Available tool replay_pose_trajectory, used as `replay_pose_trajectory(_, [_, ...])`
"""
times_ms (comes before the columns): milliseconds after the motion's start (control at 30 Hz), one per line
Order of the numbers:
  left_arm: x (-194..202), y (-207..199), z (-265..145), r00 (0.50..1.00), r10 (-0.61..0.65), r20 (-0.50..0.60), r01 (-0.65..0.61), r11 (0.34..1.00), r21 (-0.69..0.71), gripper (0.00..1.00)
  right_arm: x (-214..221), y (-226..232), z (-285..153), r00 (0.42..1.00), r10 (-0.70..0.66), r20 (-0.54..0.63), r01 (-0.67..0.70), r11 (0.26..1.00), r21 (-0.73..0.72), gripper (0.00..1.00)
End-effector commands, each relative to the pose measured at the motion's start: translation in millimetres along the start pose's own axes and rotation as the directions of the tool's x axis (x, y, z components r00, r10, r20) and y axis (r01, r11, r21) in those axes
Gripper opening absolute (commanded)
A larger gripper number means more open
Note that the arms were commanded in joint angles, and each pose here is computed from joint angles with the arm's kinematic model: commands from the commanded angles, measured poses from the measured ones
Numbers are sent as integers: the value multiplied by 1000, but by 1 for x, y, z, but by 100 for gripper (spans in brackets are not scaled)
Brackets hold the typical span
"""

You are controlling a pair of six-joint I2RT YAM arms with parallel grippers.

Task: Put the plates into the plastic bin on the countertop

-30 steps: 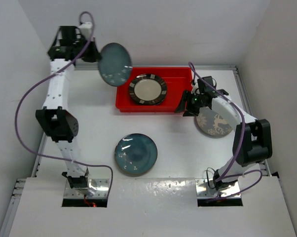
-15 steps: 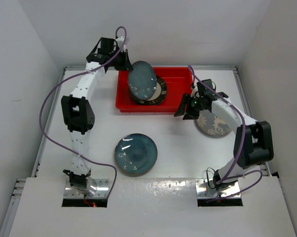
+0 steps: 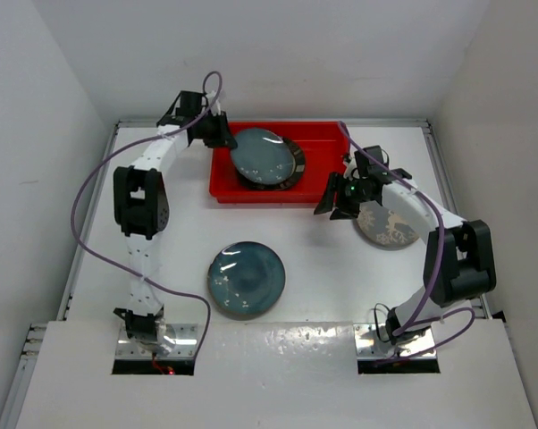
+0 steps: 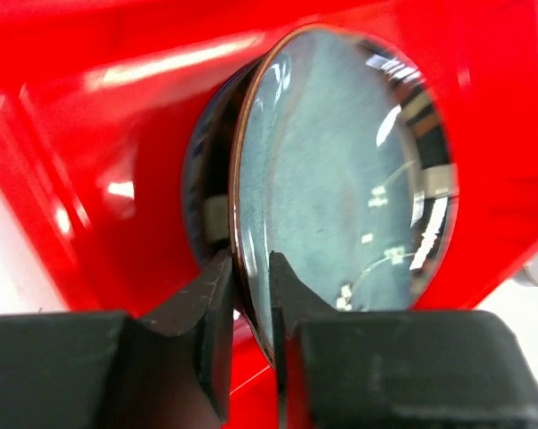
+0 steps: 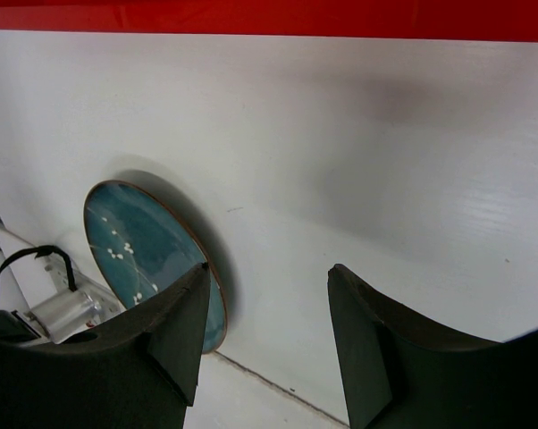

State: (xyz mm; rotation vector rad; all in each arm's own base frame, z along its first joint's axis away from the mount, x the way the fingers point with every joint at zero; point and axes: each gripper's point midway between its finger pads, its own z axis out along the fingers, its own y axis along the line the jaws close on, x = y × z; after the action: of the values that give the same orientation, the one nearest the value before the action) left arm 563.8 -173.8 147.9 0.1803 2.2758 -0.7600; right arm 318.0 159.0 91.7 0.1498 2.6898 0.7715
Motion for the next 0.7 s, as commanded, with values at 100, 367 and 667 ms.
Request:
replay_pose_trajectory(100, [19,16,12,999,-6,-35,6,1000,-11,27,2,17,-2,1000,-11,2,11,999,-36,55])
replay_pose_trajectory(367, [28,18,14,998,18,-60,-20,999,-27,40,68,25,26,986,19,-163,-25,999,-36,59])
replay_pose_trajectory(667, [42,-2,20,989,99,-113,-100,995,-5,52,93,44,56,970,-8,-241,2,1000,-25,62])
